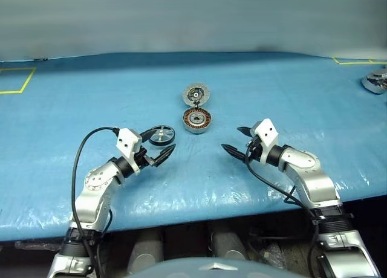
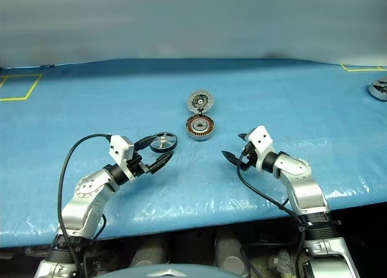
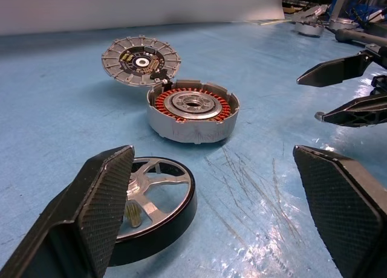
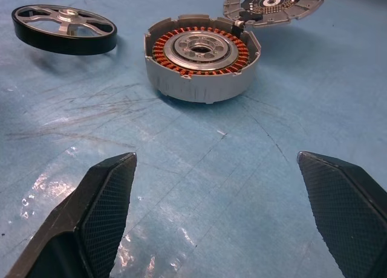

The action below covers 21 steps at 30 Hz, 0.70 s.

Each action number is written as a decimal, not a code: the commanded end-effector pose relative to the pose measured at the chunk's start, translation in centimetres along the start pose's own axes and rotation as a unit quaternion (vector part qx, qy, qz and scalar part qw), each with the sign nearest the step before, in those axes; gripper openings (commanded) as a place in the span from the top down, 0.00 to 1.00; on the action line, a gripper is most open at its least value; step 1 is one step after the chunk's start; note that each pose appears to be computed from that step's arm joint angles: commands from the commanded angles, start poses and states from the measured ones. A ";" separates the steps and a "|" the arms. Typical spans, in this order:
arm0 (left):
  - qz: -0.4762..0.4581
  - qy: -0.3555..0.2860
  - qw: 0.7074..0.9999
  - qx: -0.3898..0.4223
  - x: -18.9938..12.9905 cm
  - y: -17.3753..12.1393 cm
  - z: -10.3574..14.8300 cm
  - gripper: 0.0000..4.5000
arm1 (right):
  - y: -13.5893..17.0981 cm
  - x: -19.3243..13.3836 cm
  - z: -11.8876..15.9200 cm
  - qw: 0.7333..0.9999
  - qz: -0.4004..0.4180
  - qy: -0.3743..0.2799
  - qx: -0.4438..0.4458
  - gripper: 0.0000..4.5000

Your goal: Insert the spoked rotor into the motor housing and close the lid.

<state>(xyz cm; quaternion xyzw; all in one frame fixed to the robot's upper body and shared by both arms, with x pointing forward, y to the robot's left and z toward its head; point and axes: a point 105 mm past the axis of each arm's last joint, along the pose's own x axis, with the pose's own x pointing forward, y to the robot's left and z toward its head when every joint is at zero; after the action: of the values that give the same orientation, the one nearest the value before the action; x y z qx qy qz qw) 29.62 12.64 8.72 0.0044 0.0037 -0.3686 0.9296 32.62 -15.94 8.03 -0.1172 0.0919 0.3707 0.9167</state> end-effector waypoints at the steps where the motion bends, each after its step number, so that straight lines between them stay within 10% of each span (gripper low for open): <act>1: -0.006 -0.021 1.000 0.017 0.1 -0.2 1.3 0.00 | -0.5 0.0 1.2 1.000 -0.007 -0.018 -0.009 0.00; 21: -0.010 -0.024 0.999 0.019 0.5 -0.5 1.2 0.00 | -0.3 -0.4 0.9 1.000 -0.005 -0.011 -0.011 0.00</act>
<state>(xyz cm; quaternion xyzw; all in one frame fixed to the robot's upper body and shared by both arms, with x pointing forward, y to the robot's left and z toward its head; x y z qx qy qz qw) 29.64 12.42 8.76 0.0073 0.0008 -0.3701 0.9290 32.49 -16.04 7.81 -0.1163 0.0965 0.3701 0.9166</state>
